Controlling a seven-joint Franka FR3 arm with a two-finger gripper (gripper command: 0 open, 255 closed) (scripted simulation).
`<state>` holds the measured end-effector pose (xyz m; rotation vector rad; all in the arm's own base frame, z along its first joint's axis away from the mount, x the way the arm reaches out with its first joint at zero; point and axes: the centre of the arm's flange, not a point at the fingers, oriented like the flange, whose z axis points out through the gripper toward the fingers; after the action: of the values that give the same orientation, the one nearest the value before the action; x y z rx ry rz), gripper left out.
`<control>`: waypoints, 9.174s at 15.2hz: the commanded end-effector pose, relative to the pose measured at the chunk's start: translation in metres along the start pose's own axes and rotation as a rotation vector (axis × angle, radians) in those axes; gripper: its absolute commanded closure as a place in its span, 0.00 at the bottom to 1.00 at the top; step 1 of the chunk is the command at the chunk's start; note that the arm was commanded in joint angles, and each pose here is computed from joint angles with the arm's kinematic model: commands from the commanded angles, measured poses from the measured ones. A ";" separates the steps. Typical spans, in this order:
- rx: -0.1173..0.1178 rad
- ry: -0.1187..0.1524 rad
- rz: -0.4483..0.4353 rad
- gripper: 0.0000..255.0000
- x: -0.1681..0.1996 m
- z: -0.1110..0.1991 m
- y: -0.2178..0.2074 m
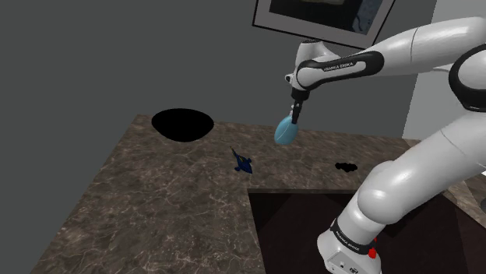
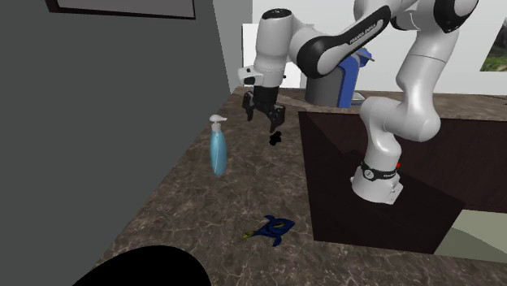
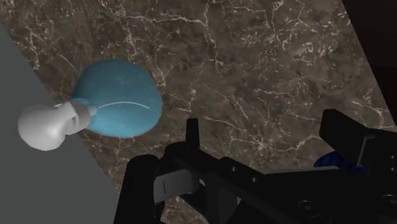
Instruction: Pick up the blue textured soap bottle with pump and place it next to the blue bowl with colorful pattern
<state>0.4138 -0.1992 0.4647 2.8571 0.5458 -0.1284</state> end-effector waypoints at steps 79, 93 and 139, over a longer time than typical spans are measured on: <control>-0.140 -0.081 -0.285 1.00 0.033 -0.058 0.188; -0.140 -0.081 -0.285 1.00 0.023 -0.129 0.203; -0.140 -0.081 -0.285 1.00 0.312 -0.043 0.058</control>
<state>0.7260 -0.1309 0.4839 2.6126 0.9044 -0.2433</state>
